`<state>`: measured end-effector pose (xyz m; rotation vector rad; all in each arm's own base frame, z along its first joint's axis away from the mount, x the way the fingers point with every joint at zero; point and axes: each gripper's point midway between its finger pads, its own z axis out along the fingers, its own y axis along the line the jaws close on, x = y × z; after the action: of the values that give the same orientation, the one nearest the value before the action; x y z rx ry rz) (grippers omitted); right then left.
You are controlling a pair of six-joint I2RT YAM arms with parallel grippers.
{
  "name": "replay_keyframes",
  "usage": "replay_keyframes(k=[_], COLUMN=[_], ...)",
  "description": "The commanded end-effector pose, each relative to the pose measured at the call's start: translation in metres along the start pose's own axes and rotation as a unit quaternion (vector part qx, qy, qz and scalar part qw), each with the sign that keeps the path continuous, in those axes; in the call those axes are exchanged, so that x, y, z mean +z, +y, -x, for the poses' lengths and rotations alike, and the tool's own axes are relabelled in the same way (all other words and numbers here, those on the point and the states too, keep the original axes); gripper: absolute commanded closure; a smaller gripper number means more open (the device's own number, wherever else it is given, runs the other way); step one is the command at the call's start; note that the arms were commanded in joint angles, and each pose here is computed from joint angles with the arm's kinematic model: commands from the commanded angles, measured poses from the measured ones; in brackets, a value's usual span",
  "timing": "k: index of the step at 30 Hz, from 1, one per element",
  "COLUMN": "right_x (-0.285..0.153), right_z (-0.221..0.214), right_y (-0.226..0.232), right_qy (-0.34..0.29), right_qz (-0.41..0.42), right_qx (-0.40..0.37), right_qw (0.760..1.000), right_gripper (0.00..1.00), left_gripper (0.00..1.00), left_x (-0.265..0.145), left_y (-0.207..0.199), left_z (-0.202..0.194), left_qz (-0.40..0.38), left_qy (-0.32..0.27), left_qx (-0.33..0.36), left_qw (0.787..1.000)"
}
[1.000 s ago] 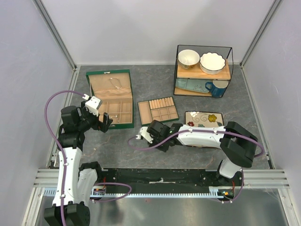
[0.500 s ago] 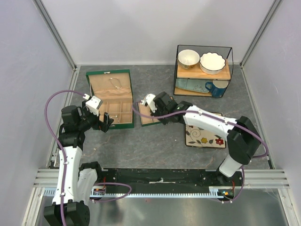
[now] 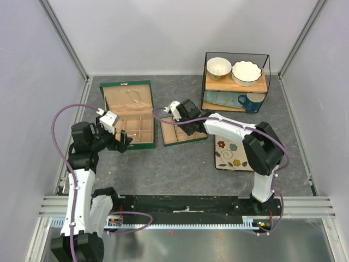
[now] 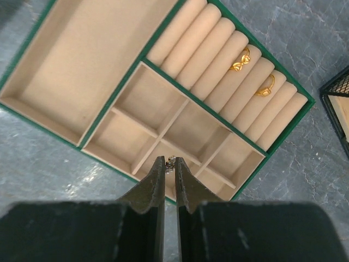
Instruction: Organize the mixed jewelry
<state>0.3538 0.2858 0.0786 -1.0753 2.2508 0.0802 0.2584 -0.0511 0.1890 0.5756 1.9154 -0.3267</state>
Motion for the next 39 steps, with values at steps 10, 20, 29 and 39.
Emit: replay_keyframes(k=[10,20,29,39], right_x=[0.018,0.017,0.023,0.034], right_z=[0.013,0.024,0.031,0.030], right_y=[-0.029,-0.021,-0.014,0.000], right_qy=[-0.016,-0.030,-0.034,-0.027], right_qz=[-0.036,-0.011,0.009,0.023], right_qx=[0.006,0.024,0.036,0.032], right_qw=[0.999,0.999,0.999,0.999], right_gripper=[0.87,0.86,0.86,0.85], left_gripper=[0.02,0.02,0.02,0.02], left_x=[0.003,0.004,0.004,0.004], left_y=[-0.001,0.001,0.001,0.001], left_z=[0.006,0.006,0.006,0.004], left_qz=[-0.010,-0.006,-0.004,-0.003], left_qy=[-0.020,-0.021,-0.021,-0.020], left_qx=[0.002,-0.003,-0.001,-0.002], left_qw=[1.000,1.000,1.000,1.000])
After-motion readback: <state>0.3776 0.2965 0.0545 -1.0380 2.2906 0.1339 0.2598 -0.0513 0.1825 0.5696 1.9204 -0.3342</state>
